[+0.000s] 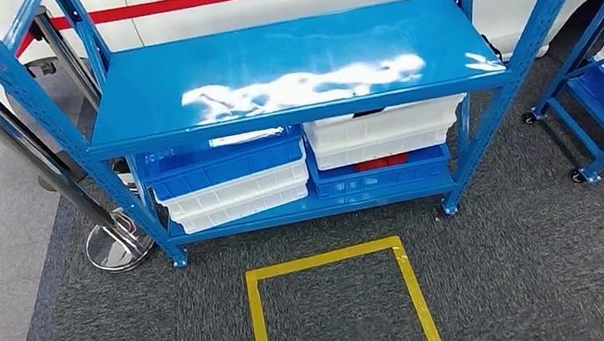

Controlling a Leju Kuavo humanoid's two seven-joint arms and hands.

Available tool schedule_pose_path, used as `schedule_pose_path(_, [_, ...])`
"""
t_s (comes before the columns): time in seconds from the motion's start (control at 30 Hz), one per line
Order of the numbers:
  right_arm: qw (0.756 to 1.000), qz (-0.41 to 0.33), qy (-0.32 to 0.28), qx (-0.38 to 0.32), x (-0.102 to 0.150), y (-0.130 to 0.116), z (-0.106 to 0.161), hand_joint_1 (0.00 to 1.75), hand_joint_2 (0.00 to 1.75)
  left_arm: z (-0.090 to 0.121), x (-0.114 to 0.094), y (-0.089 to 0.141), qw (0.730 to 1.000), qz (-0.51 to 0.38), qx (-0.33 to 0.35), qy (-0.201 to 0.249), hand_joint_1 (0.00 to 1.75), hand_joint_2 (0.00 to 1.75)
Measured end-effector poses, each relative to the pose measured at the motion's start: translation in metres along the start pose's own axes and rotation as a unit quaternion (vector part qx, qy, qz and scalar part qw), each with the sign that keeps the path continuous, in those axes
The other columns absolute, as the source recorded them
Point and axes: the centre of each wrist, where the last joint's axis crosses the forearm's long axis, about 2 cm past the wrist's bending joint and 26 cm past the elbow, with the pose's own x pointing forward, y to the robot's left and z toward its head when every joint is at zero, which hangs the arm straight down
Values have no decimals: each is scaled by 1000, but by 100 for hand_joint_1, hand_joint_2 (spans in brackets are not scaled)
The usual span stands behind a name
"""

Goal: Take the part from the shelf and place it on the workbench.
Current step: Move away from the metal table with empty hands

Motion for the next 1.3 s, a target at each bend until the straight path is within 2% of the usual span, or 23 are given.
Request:
schedule_pose_path(1.23, [1000,-2,9,-18,3,-3,-1,0,0,1,0,-2,1000,7,2,12,0,0])
schedule_pose_path(1.3, [1000,-2,9,-18,2,-3,-1,0,87,1,0,-1,1000,8,3,13,0,0])
